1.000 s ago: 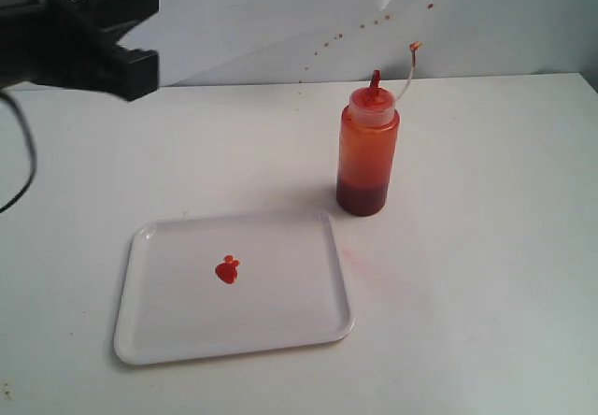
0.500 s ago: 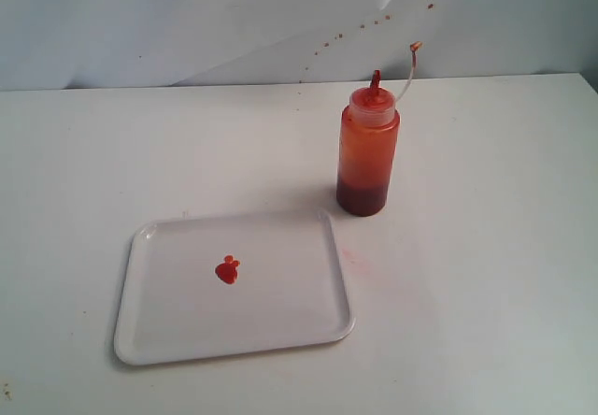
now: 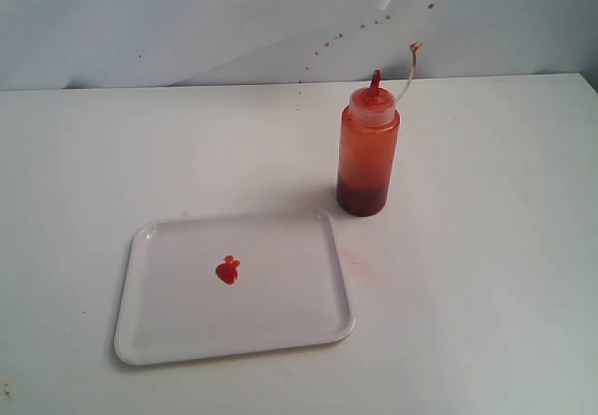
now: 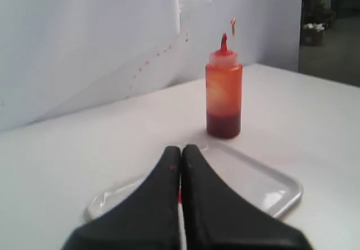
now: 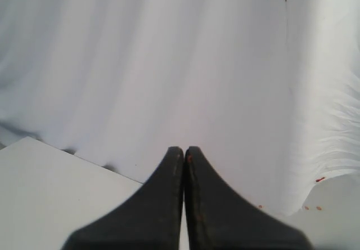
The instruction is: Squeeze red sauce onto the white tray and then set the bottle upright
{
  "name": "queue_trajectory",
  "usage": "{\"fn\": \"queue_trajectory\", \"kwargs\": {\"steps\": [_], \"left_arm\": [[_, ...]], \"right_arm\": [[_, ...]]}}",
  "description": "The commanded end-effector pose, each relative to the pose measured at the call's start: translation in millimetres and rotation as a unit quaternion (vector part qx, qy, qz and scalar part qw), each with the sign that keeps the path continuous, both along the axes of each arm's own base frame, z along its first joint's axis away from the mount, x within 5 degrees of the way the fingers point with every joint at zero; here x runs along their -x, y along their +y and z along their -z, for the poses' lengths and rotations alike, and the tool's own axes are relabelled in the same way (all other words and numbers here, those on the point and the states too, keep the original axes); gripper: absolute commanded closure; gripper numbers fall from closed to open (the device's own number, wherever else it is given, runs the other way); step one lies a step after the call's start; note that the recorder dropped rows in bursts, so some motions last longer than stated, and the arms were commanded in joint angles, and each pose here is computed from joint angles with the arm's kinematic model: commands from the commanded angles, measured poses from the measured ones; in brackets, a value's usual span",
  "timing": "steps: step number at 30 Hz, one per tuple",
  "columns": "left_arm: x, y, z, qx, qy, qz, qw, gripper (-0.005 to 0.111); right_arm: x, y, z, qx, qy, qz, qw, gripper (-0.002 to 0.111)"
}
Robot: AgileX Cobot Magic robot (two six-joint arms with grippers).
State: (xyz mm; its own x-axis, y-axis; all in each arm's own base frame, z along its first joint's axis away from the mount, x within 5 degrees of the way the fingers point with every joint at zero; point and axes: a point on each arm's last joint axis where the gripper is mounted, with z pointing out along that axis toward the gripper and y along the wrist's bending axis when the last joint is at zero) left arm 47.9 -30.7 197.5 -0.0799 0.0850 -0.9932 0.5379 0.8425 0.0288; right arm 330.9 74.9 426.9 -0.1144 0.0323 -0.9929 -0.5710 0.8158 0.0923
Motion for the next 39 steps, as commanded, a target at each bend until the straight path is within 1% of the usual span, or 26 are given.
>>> {"fn": "queue_trajectory", "kwargs": {"steps": [1,3,9,13,15,17,19,39], "left_arm": [[0,4,9,-0.014,0.033,-0.033,0.999,0.104],[-1,6,9,-0.005,0.040,-0.061,0.997,0.104],[-5,16,11,-0.005,0.047,-0.149,0.988,0.104],[-6,23,10,-0.001,0.046,-0.217,0.975,0.104],[-7,28,10,0.001,0.046,-0.261,0.964,0.104],[-7,31,10,0.002,0.046,-0.288,0.957,0.104],[-7,32,10,0.002,0.046,-0.296,0.954,0.104],[-7,32,10,-0.001,0.044,-0.296,0.954,0.104]], "right_arm": [[0,-3,-2,0.000,-0.004,0.006,1.000,0.108],[0,-3,-2,0.000,-0.004,0.006,1.000,0.108],[0,-3,-2,0.000,-0.004,0.006,1.000,0.108],[0,-3,-2,0.000,-0.004,0.006,1.000,0.108],[0,-3,-2,0.000,-0.004,0.006,1.000,0.108],[0,-3,-2,0.000,-0.004,0.006,1.000,0.108],[0,-3,-2,0.000,-0.004,0.006,1.000,0.108],[0,-3,-2,0.000,-0.004,0.006,1.000,0.108]]}}
